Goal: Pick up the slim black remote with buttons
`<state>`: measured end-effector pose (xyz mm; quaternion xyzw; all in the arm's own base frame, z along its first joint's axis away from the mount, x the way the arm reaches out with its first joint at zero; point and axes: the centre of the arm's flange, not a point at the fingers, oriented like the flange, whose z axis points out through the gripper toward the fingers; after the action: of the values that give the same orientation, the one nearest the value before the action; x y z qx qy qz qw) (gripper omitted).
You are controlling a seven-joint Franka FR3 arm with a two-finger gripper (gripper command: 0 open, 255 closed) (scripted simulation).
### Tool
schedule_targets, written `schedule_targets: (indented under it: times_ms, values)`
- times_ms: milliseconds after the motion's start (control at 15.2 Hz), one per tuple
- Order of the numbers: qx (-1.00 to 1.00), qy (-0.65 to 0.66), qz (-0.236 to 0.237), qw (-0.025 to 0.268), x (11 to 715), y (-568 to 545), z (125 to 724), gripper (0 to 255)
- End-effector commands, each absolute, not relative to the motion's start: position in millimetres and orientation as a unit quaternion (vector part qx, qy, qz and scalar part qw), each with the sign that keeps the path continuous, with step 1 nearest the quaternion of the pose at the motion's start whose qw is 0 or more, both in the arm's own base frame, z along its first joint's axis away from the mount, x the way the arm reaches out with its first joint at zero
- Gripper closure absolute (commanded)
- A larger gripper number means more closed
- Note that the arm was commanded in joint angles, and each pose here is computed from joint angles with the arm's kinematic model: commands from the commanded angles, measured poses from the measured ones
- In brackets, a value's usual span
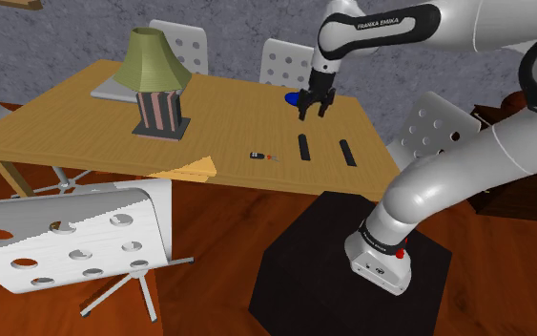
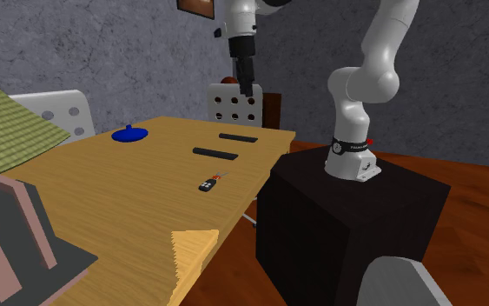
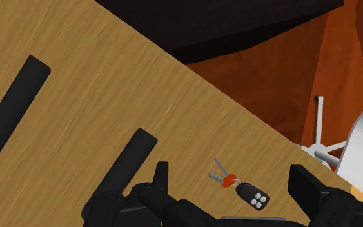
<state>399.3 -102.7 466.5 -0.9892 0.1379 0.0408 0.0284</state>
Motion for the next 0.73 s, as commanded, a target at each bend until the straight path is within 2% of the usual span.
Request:
schedule_targets:
  times_ms: [0, 660]
  values:
    - [-0.984, 0.169, 0.046, 0.032, 414.6, -118.4, 444.8, 0]
    - [-0.944, 0.316, 0.075, 0.05, 452.9, -204.3, 341.1, 0]
